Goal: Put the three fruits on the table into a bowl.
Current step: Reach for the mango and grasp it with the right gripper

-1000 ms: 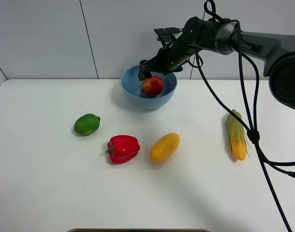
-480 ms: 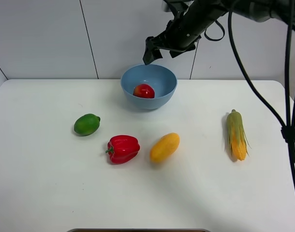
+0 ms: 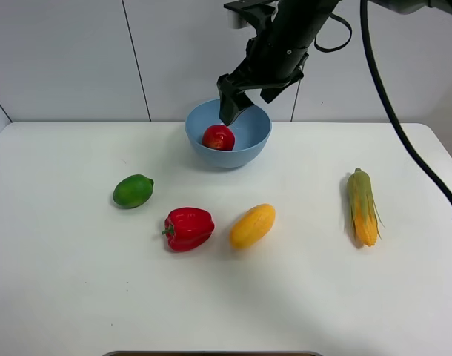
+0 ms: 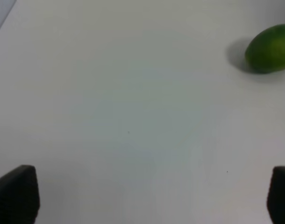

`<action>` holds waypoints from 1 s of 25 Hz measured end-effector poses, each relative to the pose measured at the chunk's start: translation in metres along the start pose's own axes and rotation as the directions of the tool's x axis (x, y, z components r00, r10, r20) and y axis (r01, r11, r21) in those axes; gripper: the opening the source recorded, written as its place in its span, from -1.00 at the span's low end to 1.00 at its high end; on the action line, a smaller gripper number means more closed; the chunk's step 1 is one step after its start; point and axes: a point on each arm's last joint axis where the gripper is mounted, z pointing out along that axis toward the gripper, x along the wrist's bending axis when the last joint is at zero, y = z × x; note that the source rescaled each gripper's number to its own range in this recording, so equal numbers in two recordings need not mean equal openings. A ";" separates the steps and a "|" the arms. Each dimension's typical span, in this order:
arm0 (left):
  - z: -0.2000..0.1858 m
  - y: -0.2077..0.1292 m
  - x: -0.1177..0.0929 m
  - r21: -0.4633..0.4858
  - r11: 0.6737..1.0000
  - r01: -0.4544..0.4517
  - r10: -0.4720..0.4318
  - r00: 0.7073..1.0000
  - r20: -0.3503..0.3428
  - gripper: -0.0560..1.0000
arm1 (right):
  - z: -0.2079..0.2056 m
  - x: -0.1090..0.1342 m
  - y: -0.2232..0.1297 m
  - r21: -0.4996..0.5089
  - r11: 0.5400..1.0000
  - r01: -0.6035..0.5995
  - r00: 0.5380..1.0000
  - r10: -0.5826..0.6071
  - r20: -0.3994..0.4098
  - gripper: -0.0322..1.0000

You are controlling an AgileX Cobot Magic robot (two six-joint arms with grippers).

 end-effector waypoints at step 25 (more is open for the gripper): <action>0.000 0.000 0.000 0.000 1.000 0.000 0.000 1.000 0.000 0.99 | 0.089 0.051 -0.095 0.399 0.787 0.471 0.876 -0.472 -0.104 0.59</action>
